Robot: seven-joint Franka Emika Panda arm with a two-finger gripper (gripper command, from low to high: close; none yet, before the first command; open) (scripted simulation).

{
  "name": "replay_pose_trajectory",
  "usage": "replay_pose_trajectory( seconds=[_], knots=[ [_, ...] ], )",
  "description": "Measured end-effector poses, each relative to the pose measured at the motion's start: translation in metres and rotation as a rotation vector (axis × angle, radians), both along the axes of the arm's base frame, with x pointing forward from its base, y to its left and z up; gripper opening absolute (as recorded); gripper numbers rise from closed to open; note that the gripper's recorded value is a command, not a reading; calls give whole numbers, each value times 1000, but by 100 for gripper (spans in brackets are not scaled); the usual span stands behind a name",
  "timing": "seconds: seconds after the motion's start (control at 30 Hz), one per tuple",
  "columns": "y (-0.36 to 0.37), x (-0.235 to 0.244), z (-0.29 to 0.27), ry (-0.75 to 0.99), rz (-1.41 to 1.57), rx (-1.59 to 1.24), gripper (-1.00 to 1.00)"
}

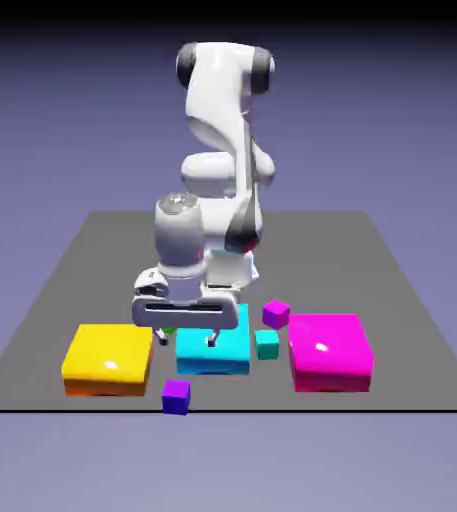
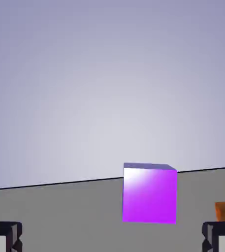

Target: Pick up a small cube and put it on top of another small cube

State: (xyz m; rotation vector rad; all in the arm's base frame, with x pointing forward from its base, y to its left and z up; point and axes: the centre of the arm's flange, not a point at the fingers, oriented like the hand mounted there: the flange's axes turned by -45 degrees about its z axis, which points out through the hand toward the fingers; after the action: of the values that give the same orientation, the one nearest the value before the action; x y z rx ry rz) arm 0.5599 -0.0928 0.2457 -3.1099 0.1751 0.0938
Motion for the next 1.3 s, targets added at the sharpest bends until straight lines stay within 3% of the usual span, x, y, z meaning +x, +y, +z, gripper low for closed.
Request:
replay_pose_trajectory(
  seconds=[0.17, 0.3, 0.33, 0.4, 0.5, 0.67, 0.97, 1.3],
  knots=[
    [-19, 12, -55, 159, -18, -2, 0],
    [-18, 4, -115, 159, -17, -2, 0],
    [-18, 2, -124, 159, -18, -2, -100],
    [-18, 2, -124, 159, -18, -2, -100],
    [-19, 11, -64, 158, -18, 0, -100],
    [54, -21, -37, 159, 52, 69, -100],
    [177, -121, -4, 167, 236, 114, -100],
    [231, -257, 3, 163, 410, 18, -100]
  ],
)
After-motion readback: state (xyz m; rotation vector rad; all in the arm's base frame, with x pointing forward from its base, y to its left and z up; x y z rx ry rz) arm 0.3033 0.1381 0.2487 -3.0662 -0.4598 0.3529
